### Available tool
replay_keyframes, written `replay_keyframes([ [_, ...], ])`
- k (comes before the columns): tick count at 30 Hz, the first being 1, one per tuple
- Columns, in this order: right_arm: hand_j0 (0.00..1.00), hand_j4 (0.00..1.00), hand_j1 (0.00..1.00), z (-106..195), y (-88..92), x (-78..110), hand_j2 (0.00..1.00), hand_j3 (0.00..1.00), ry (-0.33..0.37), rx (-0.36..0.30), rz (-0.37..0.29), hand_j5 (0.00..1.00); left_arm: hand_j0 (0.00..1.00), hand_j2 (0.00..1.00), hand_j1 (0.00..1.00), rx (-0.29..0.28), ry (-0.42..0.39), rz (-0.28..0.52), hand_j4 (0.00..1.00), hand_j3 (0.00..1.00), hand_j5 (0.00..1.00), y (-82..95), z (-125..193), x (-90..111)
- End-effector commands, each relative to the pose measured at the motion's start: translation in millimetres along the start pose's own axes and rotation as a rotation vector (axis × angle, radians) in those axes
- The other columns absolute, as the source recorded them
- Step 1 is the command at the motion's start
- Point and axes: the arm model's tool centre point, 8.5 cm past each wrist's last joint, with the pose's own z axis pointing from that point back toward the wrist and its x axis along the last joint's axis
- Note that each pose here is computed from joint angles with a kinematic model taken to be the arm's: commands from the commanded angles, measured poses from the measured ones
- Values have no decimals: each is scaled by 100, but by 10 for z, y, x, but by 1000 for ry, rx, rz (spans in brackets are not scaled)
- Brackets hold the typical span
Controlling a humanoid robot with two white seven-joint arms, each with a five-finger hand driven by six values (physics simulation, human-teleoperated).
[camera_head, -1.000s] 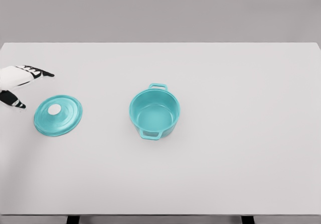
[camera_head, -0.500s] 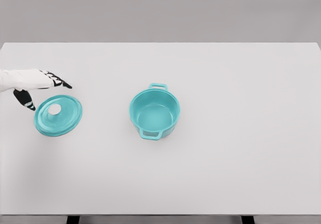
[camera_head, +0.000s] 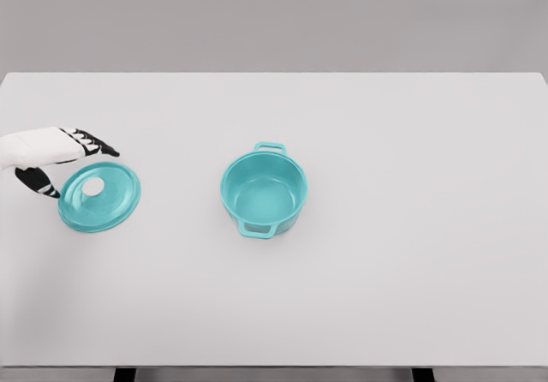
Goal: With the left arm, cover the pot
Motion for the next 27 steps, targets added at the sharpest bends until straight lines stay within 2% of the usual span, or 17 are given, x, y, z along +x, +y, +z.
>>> replay_keyframes([
  [1, 100, 100, 100, 0, 0, 0, 100, 100, 0, 0, 0, 100, 90, 90, 90, 6, -3, -3, 90, 90, 90, 21, 13, 14],
  [2, 100, 100, 100, 0, 0, 0, 100, 100, 0, 0, 0, 100, 85, 85, 85, 4, -4, -5, 85, 85, 85, 21, 11, 17],
  [3, 100, 100, 100, 0, 0, 0, 100, 100, 0, 0, 0, 100, 84, 84, 84, 5, -7, -5, 84, 84, 84, 23, -1, 25],
  [8, 100, 100, 100, 0, 0, 0, 100, 100, 0, 0, 0, 100, 86, 86, 86, -8, -19, -3, 86, 86, 86, -24, -56, 62],
  [10, 100, 100, 100, 0, 0, 0, 100, 100, 0, 0, 0, 100, 86, 86, 86, -22, -21, 4, 86, 86, 86, -92, -61, 70],
  [17, 100, 100, 100, 0, 0, 0, 100, 100, 0, 0, 0, 100, 86, 86, 86, -26, -26, 4, 86, 86, 86, -109, -79, 86],
  [21, 100, 100, 100, 0, 0, 0, 100, 100, 0, 0, 0, 100, 87, 87, 87, -32, -61, -19, 87, 87, 87, -109, -92, 211],
  [27, 100, 100, 100, 0, 0, 0, 100, 100, 0, 0, 0, 100, 87, 87, 87, -33, -50, -19, 87, 87, 87, -103, -41, 176],
])
